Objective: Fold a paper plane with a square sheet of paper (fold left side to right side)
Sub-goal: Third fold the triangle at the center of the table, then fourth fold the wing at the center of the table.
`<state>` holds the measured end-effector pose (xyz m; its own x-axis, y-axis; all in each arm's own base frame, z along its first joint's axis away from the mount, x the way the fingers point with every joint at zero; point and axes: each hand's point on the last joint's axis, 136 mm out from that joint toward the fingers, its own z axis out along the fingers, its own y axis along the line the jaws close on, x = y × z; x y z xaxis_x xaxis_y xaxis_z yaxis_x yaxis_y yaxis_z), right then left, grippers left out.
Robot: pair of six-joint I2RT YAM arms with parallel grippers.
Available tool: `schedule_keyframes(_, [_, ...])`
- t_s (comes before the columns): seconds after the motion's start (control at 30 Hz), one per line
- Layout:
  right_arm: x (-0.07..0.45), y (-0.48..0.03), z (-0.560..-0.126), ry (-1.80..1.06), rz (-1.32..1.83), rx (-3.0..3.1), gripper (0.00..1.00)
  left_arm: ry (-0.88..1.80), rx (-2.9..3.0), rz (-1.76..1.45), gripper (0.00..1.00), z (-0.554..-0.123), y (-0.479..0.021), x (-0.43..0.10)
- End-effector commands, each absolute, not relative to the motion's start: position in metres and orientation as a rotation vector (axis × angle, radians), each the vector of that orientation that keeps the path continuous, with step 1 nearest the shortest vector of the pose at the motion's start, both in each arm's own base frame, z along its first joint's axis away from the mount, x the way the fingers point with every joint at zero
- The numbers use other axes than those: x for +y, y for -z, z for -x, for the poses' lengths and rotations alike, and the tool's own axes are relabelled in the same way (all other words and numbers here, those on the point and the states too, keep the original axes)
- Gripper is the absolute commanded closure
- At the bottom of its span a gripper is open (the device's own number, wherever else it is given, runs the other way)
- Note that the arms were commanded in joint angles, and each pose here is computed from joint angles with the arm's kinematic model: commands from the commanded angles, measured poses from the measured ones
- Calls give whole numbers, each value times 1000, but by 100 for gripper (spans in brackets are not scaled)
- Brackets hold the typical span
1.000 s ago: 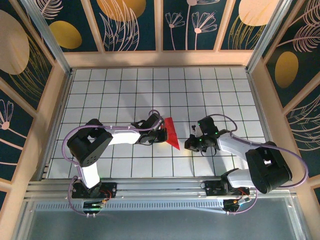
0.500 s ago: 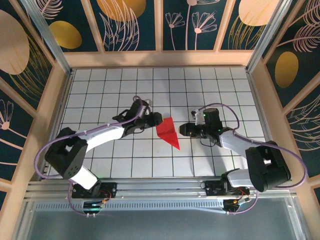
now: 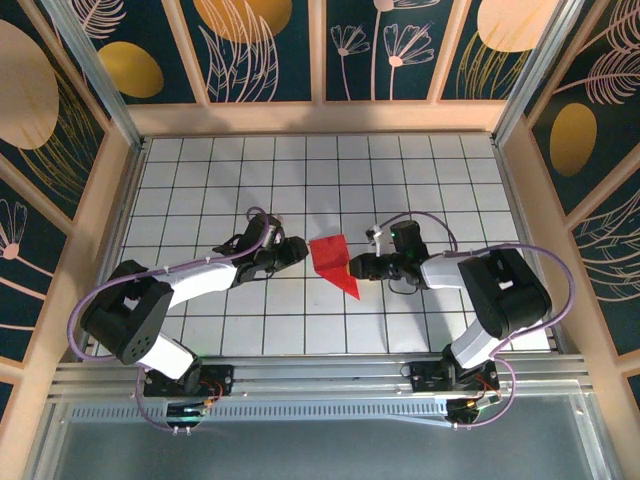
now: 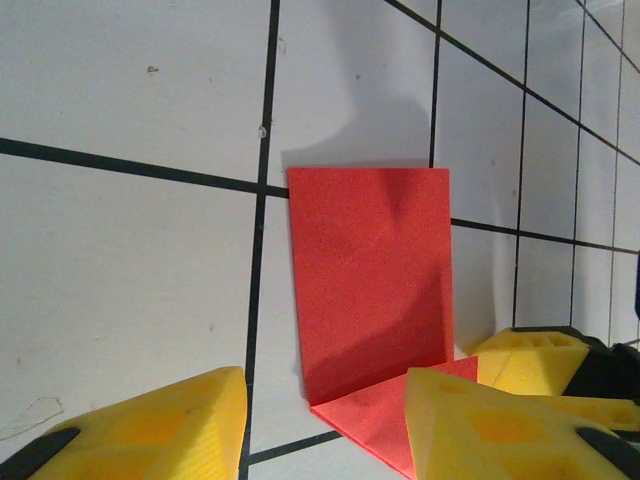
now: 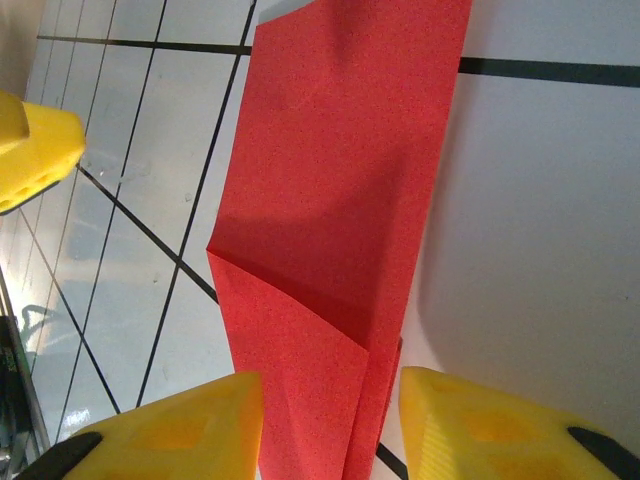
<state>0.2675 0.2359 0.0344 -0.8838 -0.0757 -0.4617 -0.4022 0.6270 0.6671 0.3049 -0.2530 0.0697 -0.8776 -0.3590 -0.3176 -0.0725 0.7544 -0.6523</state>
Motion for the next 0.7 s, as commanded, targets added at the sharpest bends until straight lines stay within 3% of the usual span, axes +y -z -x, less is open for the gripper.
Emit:
schedule_keyframes(0.0, [245, -42, -270, -1179, 425, 2415, 61, 941, 2497, 351, 54, -309, -75, -253])
schedule_keyframes(0.33, [246, -51, -275, -1166, 425, 2400, 74, 929, 2524, 354, 53, -306, -63, -253])
schedule_keyframes(0.57, [243, -58, -276, -1145, 426, 2393, 100, 982, 2516, 343, 52, -308, -63, -260])
schedule_keyframes(0.67, [242, -63, -276, -1143, 421, 2381, 100, 1020, 2498, 342, 49, -312, -66, -264])
